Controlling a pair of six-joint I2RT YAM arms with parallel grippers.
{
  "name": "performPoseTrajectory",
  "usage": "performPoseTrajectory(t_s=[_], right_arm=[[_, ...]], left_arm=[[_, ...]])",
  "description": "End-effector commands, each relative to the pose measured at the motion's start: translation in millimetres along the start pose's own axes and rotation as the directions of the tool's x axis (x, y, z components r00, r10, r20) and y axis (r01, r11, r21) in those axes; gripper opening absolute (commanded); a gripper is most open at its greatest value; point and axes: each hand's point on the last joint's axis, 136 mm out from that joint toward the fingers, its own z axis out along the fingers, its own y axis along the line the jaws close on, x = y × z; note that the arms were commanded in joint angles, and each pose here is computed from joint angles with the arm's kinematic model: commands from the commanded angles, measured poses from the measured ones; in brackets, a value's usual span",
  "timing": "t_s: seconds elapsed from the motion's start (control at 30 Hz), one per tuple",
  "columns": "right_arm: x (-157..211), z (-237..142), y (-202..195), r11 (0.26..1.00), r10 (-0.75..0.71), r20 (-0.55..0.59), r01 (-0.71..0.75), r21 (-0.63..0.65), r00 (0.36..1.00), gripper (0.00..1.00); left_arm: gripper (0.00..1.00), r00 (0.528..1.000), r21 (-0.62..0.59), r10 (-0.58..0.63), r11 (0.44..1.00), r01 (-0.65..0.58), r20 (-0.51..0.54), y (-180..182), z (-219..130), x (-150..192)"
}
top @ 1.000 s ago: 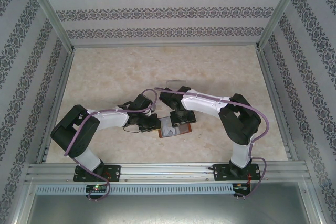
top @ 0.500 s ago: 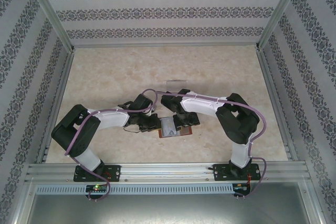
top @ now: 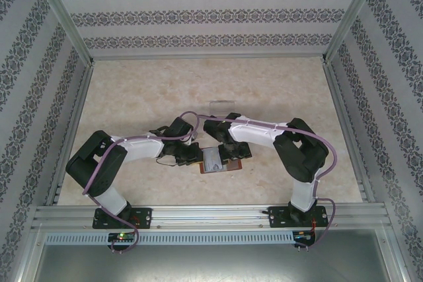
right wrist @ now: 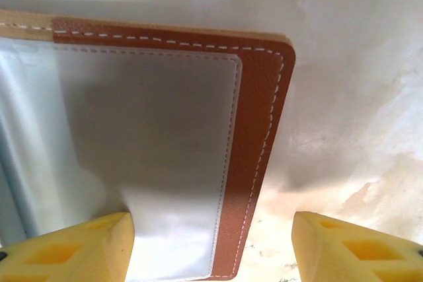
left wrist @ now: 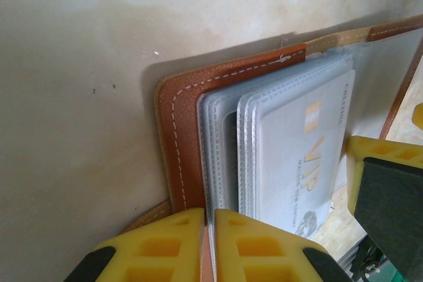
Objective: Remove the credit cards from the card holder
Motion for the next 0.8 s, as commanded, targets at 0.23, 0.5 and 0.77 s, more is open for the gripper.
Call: performPoseTrajectory(t_s=[0.23,0.5,0.77], right_arm=[[12.7,-6.9,1.5,0.998,0.015,-0.02,-0.016,-0.055,1.0,0.64],[13.5,-8.7,15.2,0.99,0.031,-0.017,-0.033,-0.139,0.999,0.61],[13.4,-10.4,17.5,0.987,0.033,-0.01,-0.034,-0.159,0.999,0.56]], left_arm=[[0.16,0.999,-0.103,0.045,0.994,-0.042,0.028,-3.3,-21.1,-9.2],[0.21,0.996,-0.099,0.077,0.993,-0.072,0.045,-21.9,-30.5,-10.2],[0.24,0.994,-0.143,0.105,0.985,-0.098,0.041,-24.7,-26.9,-9.9]])
